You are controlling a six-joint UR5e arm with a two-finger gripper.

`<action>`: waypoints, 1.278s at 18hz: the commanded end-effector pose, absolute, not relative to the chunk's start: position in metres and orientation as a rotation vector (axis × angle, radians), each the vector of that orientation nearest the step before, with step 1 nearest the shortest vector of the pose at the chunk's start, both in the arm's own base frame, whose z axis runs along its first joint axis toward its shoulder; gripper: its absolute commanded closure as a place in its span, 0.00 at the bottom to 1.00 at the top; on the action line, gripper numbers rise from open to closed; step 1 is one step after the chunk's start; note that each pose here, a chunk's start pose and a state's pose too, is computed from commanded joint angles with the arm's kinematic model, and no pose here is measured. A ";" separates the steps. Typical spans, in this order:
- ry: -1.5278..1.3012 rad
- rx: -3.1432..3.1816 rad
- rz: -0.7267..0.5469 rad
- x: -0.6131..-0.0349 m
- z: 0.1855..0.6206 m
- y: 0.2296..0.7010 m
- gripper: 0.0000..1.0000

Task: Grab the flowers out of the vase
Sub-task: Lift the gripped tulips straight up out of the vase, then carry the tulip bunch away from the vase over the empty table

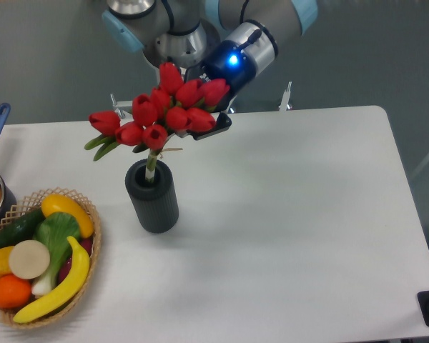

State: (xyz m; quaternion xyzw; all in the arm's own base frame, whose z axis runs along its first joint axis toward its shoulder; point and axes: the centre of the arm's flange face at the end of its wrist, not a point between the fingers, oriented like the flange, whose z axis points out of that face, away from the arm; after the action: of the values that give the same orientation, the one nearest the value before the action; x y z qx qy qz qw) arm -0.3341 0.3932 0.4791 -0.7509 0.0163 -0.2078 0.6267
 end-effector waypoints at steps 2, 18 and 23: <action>0.044 -1.718 -0.434 -0.346 0.489 0.387 1.00; 0.025 -2.278 0.145 -0.446 0.449 0.368 0.97; 0.065 -2.447 0.257 -0.484 0.423 0.376 0.96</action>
State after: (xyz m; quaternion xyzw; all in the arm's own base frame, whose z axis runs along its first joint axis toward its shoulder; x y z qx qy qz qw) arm -0.4835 0.3757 0.4228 -0.9373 0.0251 0.0984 0.3335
